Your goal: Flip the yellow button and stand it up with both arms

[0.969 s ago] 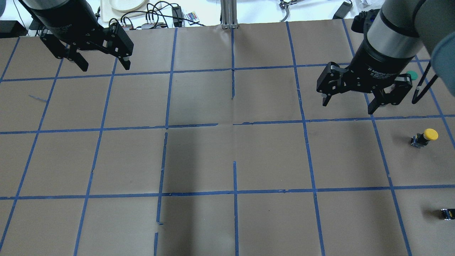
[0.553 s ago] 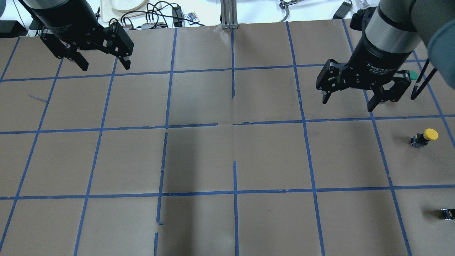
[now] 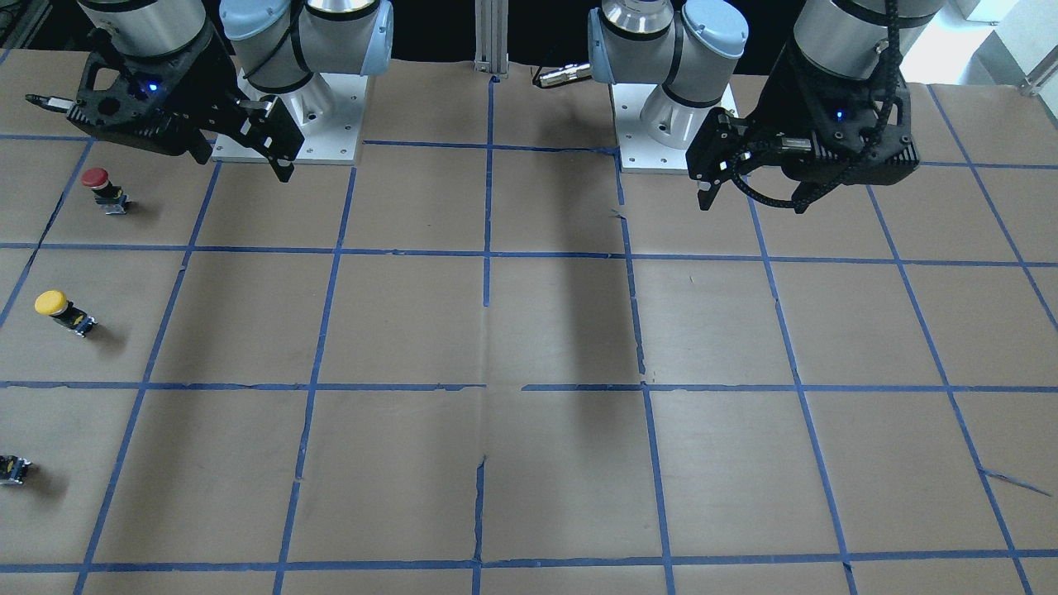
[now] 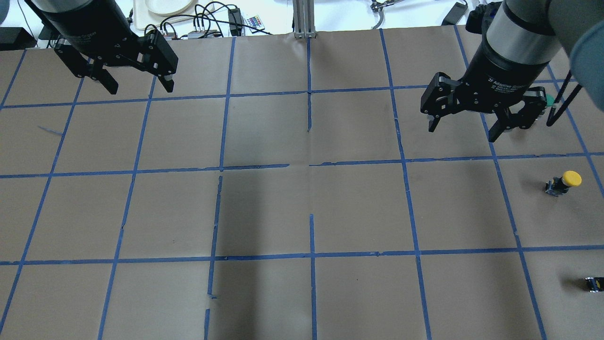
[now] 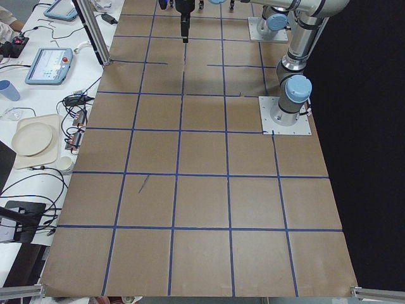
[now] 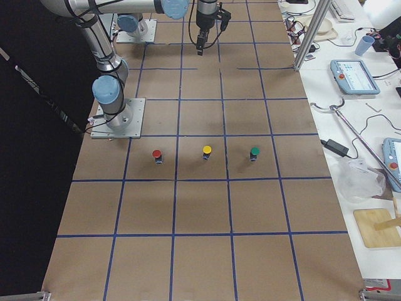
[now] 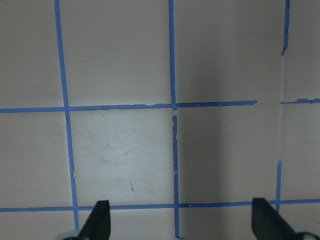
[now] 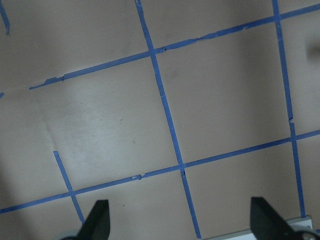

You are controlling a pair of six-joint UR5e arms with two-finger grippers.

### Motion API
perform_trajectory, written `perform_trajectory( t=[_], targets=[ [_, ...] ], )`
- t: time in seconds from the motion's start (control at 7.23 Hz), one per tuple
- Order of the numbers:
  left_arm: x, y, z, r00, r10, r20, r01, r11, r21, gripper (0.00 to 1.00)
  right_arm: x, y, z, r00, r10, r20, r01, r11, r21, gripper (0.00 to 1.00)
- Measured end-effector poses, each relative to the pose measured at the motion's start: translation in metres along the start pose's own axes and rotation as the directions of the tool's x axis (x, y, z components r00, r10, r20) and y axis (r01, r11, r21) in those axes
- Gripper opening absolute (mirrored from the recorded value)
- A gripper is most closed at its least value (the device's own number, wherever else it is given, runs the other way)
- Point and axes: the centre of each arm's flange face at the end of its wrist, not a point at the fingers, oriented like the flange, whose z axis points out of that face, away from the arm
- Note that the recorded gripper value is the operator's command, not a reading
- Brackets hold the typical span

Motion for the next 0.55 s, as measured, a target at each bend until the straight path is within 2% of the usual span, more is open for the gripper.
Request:
perform_trajectory(
  t=[0.55],
  targets=[
    [0.0000,0.0007,-0.0016,1.000,0.000,0.000,0.000,1.000,0.003,1.00,0.0000,0.0000,-0.0034,1.000,0.001,0.001,-0.001,1.000,0.008,1.00]
  ],
)
